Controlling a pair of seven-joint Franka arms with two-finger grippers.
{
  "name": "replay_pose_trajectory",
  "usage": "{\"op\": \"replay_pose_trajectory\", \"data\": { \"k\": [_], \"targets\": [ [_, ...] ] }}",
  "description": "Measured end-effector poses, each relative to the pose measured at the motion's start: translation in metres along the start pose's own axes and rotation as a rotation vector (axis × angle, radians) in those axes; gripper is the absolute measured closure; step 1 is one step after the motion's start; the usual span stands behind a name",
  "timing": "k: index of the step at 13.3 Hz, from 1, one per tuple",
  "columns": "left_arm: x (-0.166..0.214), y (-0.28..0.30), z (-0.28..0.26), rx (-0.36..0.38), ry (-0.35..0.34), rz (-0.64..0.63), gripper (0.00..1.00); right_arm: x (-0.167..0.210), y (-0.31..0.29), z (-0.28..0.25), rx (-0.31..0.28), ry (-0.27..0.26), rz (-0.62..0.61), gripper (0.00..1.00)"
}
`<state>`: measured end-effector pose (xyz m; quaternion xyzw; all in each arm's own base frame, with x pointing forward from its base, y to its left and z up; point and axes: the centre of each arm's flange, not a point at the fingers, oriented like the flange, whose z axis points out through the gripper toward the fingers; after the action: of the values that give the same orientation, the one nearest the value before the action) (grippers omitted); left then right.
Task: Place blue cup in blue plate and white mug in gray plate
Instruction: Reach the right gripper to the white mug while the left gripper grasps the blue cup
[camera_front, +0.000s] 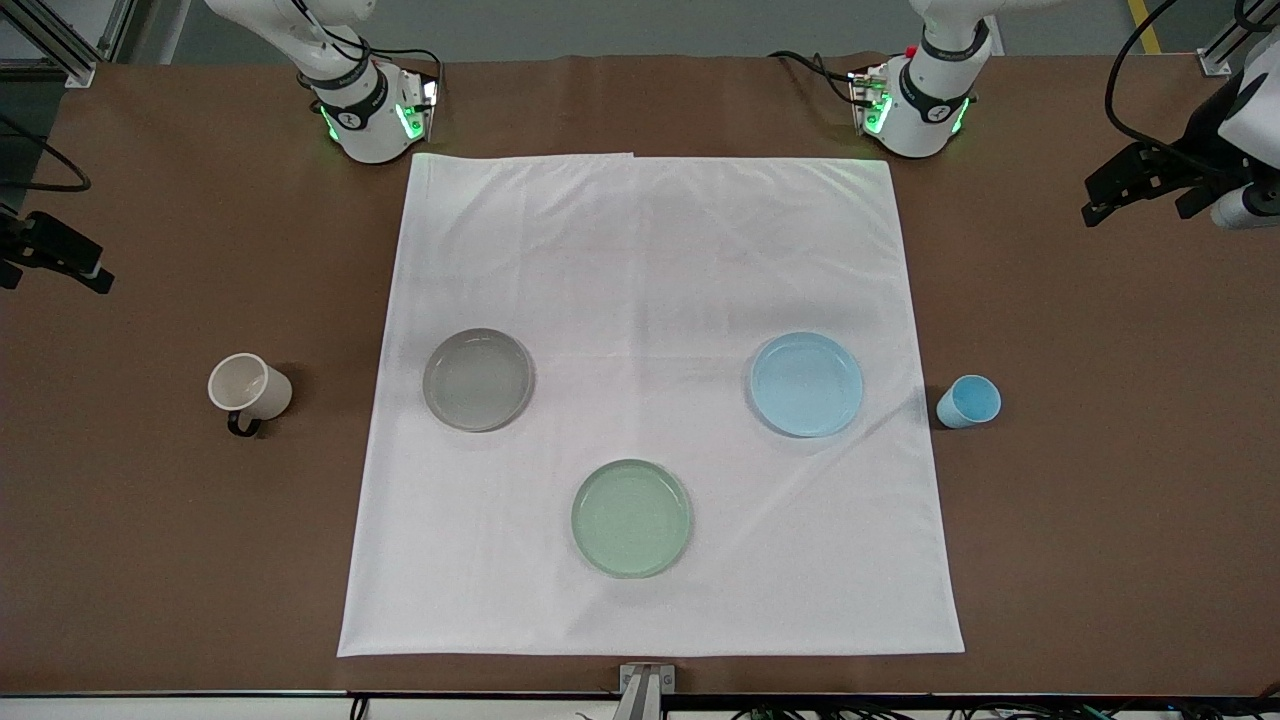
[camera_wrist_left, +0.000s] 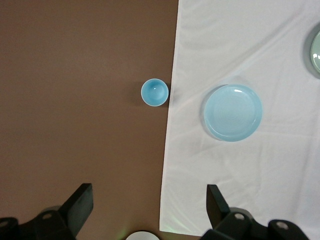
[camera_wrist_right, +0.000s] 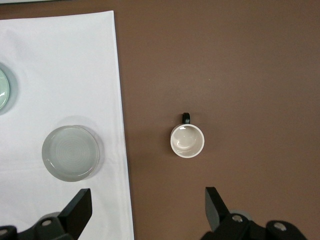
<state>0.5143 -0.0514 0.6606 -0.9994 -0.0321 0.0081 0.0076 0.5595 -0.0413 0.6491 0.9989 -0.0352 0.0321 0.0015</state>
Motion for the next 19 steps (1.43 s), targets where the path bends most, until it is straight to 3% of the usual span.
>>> {"op": "replay_pose_trajectory", "data": {
  "k": [5, 8, 11, 13, 16, 19],
  "targets": [
    [0.003, 0.0, 0.004, 0.0, -0.007, 0.0, 0.0, 0.0, 0.0, 0.0, 0.0, 0.001, 0.0, 0.0],
    [0.02, -0.005, 0.026, -0.001, -0.05, -0.01, 0.0, 0.012, 0.002, 0.023, -0.002, -0.023, 0.004, 0.0],
    [0.053, -0.019, 0.087, -0.004, -0.137, -0.035, 0.0, 0.048, 0.014, 0.103, -0.008, -0.09, 0.025, 0.0],
    [0.08, -0.027, 0.145, -0.015, -0.117, -0.052, 0.0, 0.071, 0.026, 0.169, -0.012, -0.117, 0.028, 0.0],
    [0.092, -0.029, 0.241, 0.016, -0.031, -0.035, 0.0, 0.09, 0.05, 0.266, -0.013, -0.096, -0.046, 0.0],
    [0.087, -0.028, 0.315, 0.026, -0.062, -0.016, 0.03, 0.087, 0.075, 0.339, -0.016, -0.093, -0.071, 0.0]
  ]
}}
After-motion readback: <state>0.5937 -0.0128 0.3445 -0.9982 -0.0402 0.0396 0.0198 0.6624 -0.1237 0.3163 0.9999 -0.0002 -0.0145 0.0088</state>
